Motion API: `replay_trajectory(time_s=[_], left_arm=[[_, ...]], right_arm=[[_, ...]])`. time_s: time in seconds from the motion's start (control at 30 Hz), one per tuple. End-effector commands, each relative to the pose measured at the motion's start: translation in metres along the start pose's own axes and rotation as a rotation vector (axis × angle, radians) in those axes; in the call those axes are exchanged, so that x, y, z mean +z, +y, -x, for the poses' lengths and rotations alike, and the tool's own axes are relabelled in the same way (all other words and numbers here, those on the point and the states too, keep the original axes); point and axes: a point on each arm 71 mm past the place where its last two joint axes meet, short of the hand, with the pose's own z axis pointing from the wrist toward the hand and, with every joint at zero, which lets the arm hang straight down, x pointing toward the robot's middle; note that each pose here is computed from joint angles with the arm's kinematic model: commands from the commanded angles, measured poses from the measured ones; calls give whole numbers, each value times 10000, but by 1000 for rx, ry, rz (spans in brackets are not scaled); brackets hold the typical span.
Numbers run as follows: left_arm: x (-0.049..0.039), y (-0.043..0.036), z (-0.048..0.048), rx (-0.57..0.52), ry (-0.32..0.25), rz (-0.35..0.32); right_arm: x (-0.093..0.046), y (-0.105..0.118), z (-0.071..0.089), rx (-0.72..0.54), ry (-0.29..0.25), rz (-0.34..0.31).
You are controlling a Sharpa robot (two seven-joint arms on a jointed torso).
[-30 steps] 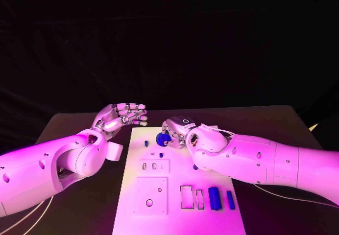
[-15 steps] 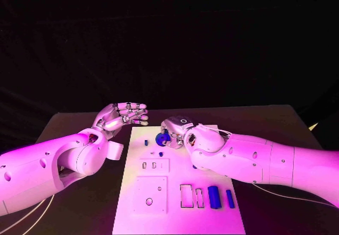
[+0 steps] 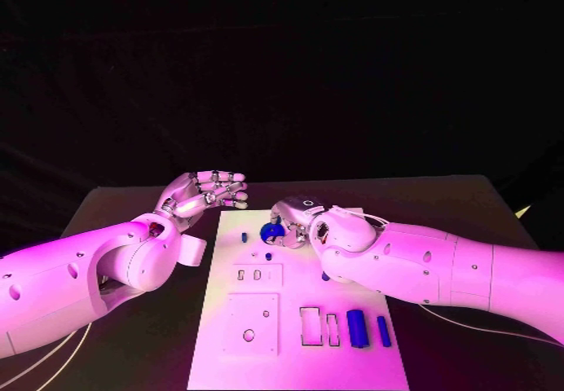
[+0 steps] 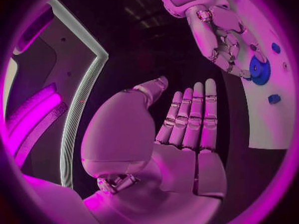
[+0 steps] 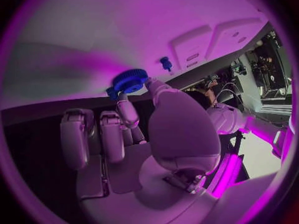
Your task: Assemble the parts on the task board
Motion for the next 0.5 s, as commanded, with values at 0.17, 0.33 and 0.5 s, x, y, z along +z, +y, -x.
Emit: replay_trajectory(time_s=[0.17,0.33,0.5], left_arm=[[5,-12,-24,-18,24,-7],[4,-12,-22,-18,24,-6],[0,-13,-13,-17,21,-6]], right_arm=[[-18,-3,-40,4,53,23],[-32,-50,-43,11,61,14],[-67,-110,-30,18,48,3]])
